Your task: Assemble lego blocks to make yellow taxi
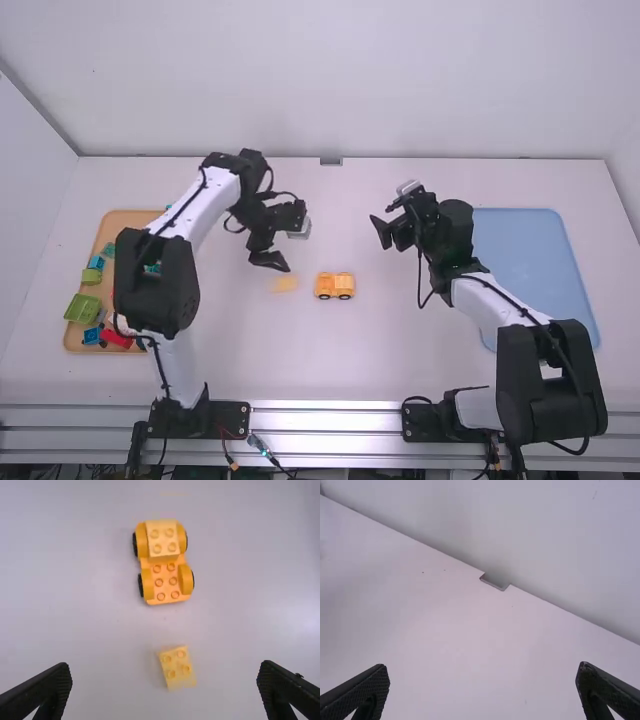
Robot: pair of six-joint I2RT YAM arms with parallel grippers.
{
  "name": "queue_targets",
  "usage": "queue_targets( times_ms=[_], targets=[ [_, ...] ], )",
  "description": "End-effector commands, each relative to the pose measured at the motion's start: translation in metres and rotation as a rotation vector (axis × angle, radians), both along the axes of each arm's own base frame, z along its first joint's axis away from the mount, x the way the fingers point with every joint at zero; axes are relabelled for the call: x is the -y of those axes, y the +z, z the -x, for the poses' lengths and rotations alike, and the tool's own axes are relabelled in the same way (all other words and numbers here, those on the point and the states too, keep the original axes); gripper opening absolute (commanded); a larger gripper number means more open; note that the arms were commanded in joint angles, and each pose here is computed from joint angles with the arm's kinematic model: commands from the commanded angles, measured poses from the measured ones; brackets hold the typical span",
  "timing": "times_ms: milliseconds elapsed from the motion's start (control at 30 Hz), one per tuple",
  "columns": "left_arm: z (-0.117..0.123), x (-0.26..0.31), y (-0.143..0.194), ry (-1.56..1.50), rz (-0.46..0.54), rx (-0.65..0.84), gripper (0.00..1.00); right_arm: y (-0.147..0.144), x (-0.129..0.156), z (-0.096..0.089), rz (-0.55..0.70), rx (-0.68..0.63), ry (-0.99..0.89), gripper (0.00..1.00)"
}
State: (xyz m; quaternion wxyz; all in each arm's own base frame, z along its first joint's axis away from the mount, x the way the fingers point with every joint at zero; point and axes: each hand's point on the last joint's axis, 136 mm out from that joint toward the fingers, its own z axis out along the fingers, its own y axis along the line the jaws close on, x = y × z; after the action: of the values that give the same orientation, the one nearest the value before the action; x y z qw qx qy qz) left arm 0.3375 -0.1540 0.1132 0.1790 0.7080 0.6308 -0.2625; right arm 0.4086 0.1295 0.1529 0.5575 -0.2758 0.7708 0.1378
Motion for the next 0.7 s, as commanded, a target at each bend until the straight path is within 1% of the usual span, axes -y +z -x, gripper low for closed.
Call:
queue_targets(
  times_ms=[0, 200, 267, 300, 400, 533, 600, 667],
  targets=[
    [0.013, 0.005, 0.010, -0.090, 0.266, 0.066, 0.99, 0.006, 0.000, 0.002, -0.006, 0.013, 0.005, 0.99],
    [0.031, -0.010, -0.028, 0.031, 0.386, 0.006, 0.99, 0.007, -0.001, 0.002, -0.006, 0.017, 0.005, 0.98],
    [0.033, -0.012, -0.045, 0.046, 0.421, 0.048, 0.99, 0.007, -0.001, 0.002, -0.007, 0.016, 0.008, 0.99],
    [0.033, -0.012, -0.045, 0.046, 0.421, 0.048, 0.99, 0.007, -0.001, 0.002, -0.007, 0.016, 0.008, 0.99],
    [0.031, -0.010, -0.067, 0.145, 0.448, 0.039, 0.99, 0.007, -0.003, 0.004, -0.013, 0.015, 0.021, 0.99],
    [0.022, -0.009, -0.086, 0.282, 0.435, -0.007, 0.99, 0.007, -0.005, 0.005, -0.018, 0.015, 0.034, 0.98],
    [0.017, -0.009, -0.095, 0.343, 0.441, 0.001, 0.99, 0.007, -0.005, 0.005, -0.017, 0.015, 0.034, 0.99],
    [0.017, -0.011, -0.100, 0.364, 0.452, 0.022, 0.99, 0.007, -0.005, 0.005, -0.017, 0.015, 0.033, 0.99]
  ],
)
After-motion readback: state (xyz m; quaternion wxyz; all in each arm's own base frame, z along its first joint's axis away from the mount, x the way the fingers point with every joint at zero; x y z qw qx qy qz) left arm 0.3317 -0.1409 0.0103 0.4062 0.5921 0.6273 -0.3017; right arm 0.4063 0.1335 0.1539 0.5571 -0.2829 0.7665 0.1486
